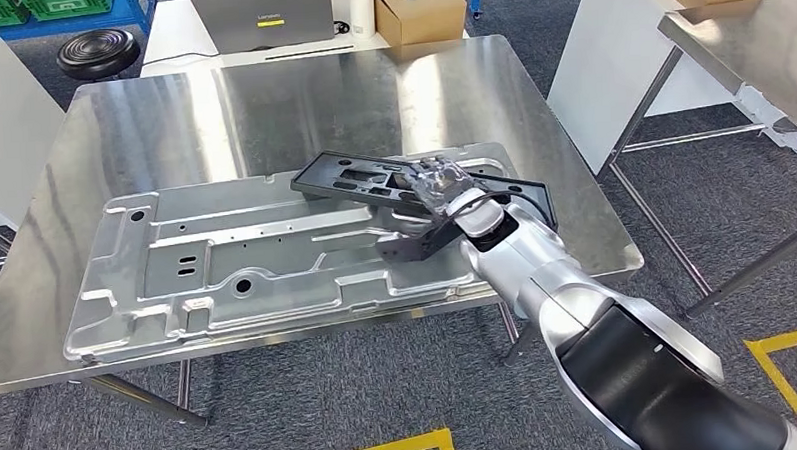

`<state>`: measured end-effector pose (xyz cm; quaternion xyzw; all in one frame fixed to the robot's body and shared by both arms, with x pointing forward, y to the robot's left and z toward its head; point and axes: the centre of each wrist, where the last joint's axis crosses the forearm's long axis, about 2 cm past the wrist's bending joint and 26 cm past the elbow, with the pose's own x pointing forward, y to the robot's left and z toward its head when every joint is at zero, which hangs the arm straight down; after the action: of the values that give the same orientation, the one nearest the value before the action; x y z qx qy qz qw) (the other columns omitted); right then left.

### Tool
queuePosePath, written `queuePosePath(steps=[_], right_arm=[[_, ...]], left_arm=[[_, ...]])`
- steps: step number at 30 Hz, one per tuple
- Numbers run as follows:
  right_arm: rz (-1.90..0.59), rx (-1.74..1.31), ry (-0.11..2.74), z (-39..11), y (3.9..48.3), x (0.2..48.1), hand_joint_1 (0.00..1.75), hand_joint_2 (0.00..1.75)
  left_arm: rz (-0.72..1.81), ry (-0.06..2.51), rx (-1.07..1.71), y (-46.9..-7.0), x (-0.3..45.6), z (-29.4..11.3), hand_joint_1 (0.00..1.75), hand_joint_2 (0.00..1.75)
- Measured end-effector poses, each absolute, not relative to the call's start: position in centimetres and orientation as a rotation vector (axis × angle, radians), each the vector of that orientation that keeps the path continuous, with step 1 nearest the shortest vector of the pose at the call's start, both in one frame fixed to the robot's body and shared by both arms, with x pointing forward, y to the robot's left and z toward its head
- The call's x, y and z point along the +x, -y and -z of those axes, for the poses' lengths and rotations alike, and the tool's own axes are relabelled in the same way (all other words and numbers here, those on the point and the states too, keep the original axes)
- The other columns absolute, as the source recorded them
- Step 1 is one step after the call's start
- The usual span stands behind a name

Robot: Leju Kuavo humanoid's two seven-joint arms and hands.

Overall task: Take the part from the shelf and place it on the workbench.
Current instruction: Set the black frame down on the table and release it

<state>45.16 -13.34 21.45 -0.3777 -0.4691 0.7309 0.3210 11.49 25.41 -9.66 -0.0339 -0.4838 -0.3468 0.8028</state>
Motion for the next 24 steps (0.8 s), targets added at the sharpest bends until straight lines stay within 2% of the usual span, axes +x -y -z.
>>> queuePosePath(steps=[10, 17, 24], right_arm=[[-1.941, -1.001, 1.373, -25.3, 10.0, 45.4, 0.00, 0.00], [-1.960, -1.031, 1.515, -29.7, 6.6, 45.1, 0.00, 0.00], [-1.880, -1.024, 1.875, -34.2, 2.5, 42.9, 0.00, 0.00]], left_arm=[[0.730, 1.038, -0.066, -25.4, 11.5, 9.7, 0.00, 1.75], [0.727, 1.037, -0.060, -25.4, 11.5, 9.7, 0.00, 1.75], [0.713, 1.038, -0.049, -25.3, 11.5, 9.6, 0.00, 1.75]])
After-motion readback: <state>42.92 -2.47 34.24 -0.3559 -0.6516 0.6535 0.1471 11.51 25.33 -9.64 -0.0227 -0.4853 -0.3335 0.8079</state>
